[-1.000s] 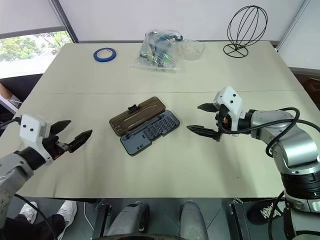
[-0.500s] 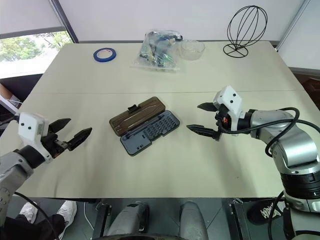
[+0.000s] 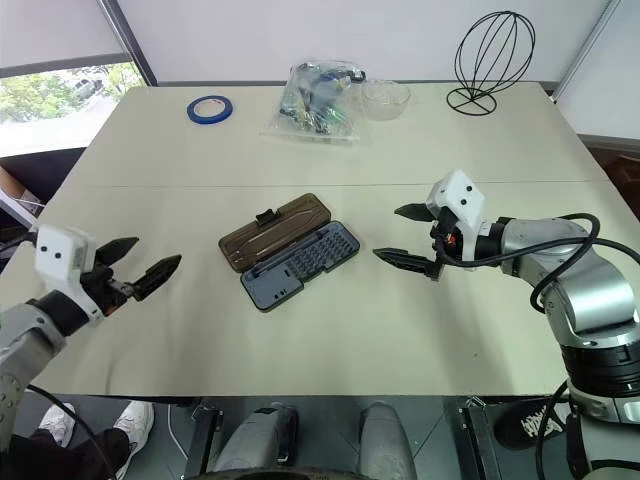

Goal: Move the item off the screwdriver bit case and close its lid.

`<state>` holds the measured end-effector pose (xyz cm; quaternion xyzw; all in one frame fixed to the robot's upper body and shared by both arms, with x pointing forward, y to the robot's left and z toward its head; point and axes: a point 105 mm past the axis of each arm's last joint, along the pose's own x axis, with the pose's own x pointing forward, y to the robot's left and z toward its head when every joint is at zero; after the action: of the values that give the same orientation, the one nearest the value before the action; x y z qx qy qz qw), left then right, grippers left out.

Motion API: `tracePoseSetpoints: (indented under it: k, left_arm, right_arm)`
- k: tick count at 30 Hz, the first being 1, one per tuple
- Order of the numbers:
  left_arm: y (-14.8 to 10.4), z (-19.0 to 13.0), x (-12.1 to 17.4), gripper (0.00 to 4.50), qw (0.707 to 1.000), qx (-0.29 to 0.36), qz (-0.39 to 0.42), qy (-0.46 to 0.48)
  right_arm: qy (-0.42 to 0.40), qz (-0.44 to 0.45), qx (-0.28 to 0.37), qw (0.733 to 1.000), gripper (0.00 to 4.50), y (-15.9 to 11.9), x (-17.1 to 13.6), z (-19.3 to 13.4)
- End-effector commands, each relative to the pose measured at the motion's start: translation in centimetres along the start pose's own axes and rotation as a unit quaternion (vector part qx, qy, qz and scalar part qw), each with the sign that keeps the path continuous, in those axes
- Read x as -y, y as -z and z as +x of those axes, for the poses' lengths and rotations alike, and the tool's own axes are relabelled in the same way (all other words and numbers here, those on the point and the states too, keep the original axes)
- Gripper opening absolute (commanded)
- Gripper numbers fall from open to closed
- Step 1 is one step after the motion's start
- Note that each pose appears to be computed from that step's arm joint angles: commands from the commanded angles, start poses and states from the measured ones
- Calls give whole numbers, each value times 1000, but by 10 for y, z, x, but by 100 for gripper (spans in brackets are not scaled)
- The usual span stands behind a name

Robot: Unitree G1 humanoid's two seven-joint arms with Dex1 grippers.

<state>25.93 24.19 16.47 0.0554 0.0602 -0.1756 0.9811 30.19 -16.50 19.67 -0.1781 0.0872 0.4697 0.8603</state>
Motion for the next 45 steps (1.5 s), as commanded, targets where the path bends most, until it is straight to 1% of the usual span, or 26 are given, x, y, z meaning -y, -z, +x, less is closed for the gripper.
tracePoseSetpoints:
  k: [1,4,7,11,15,17,22,30,34,36,38,42,44,45]
  left_arm:
    - [-2,5,-10,445,1000,11,-5,-27]
    - [8,16,-20,445,998,3,-26,-56]
    - [20,39,-25,445,998,-8,-26,-65]
    - [21,78,-21,445,999,-2,-21,-43]
    - [24,96,-20,445,999,-4,-22,-24]
    - [24,105,-13,445,1000,-7,-11,0]
    - [29,116,-5,445,999,-32,4,33]
    - [35,128,-9,445,996,-60,42,47]
    - [42,130,-8,445,993,-83,63,60]
    - [44,130,-7,392,991,-90,69,68]
    - [45,129,-7,319,990,-94,75,71]
    - [47,129,-8,100,988,-100,86,75]
    - [48,128,-9,5,988,-104,85,77]
    - [48,128,-9,5,988,-104,85,78]
  right_arm:
    - [3,-25,14,1000,445,-11,0,1]
    - [4,-23,18,1000,445,-11,-2,4]
    - [4,-19,26,999,445,-11,-5,10]
    - [0,-14,33,999,445,-10,-13,18]
    - [3,-9,37,999,445,-9,-18,20]
    - [6,-7,39,999,445,-7,-20,21]
    - [9,-4,41,999,445,-6,-23,24]
    - [17,-6,42,999,445,-6,-21,25]
    - [22,-10,40,999,445,-6,-19,25]
    - [24,-10,39,999,450,-6,-19,25]
    - [25,-11,39,999,450,-6,-18,25]
    - [28,-14,37,999,450,-5,-17,24]
    - [31,-16,36,999,450,-5,-16,23]
    - [31,-16,36,999,450,-5,-16,22]
